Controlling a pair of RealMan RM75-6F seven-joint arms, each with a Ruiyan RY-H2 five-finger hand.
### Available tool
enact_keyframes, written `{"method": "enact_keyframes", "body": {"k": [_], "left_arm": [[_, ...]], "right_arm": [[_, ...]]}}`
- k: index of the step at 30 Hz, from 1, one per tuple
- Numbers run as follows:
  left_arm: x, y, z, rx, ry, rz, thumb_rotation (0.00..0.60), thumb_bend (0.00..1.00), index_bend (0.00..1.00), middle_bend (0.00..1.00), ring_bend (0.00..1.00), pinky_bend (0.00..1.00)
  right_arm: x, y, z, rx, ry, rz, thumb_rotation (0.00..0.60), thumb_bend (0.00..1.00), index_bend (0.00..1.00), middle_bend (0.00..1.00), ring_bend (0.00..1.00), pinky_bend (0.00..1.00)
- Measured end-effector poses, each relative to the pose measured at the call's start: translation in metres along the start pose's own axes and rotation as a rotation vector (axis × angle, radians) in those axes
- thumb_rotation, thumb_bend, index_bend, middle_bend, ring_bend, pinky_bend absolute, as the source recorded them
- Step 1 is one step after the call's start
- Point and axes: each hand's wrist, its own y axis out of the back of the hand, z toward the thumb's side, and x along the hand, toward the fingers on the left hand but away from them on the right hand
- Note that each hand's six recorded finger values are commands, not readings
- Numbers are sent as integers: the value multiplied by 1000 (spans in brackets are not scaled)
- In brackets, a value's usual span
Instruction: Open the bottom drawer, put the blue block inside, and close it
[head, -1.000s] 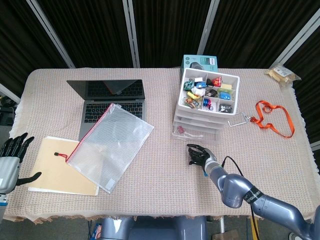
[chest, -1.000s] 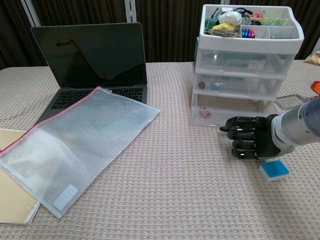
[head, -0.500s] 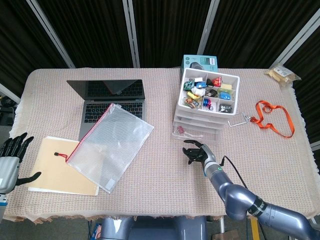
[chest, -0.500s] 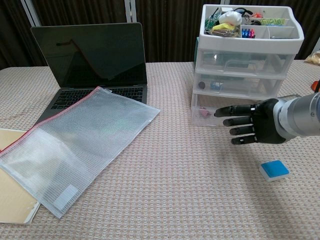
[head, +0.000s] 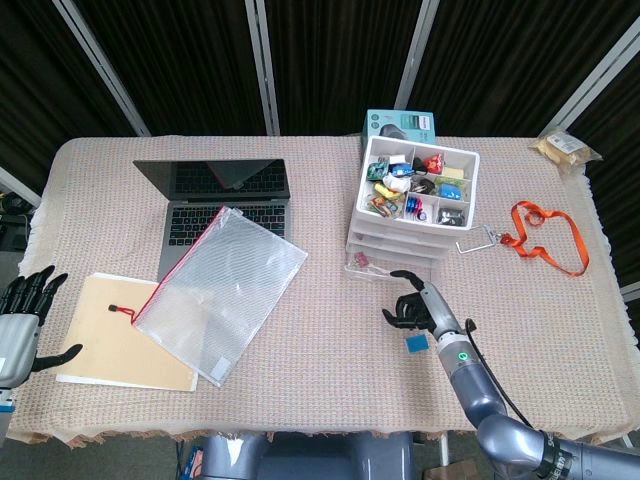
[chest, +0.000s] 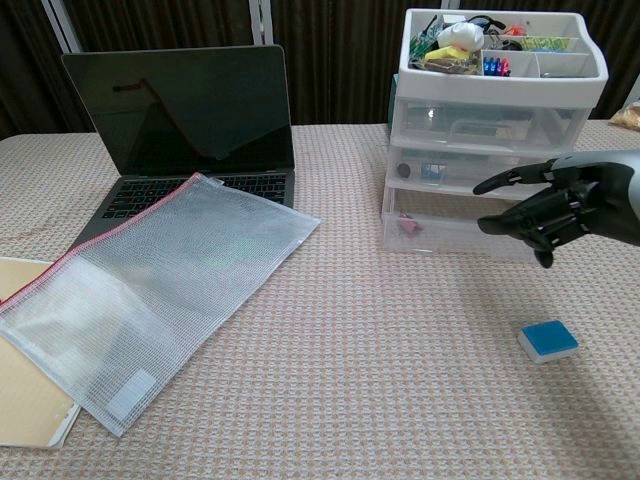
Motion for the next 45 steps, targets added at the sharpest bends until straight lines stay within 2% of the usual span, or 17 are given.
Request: {"method": "enact_keyframes", "body": {"k": [5, 9, 12, 17, 26, 33, 38, 45], "left_arm": [[0, 0, -1, 1, 3, 1, 600, 153, 75, 0, 0, 0], [0, -1, -1, 1, 5, -3, 600, 154, 75, 0, 0, 0], [0, -1, -1, 0, 6, -4, 600, 154, 76, 0, 0, 0], [0, -1, -1, 0, 5, -8, 600, 154, 76, 0, 0, 0], [0, 0, 0, -5, 5, -6, 600, 153, 76, 0, 0, 0], [1, -1, -1, -7, 7, -10, 600, 153, 77, 0, 0, 0], [1, -1, -1, -7, 10, -13, 600, 152, 77, 0, 0, 0], [2, -2, -1, -4, 17, -18, 600, 154, 76, 0, 0, 0]], "right_arm": [[-4, 15, -13, 266, 4, -86, 600, 251, 127, 740, 740, 667], [-13, 28, -23, 488, 1, -184, 600, 256, 152, 740, 748, 667], [-22, 27, -30, 557, -11, -217, 600, 279, 183, 740, 749, 667], [-33, 19, -33, 582, -32, -219, 600, 321, 257, 740, 750, 667], [-46, 10, -37, 579, -63, -221, 600, 330, 277, 740, 750, 667], [-51, 9, -42, 569, -92, -220, 600, 346, 343, 742, 755, 667], [-47, 5, -41, 568, -84, -208, 600, 350, 362, 742, 755, 667], [-35, -5, -41, 629, -48, -197, 600, 349, 338, 742, 755, 667]]}}
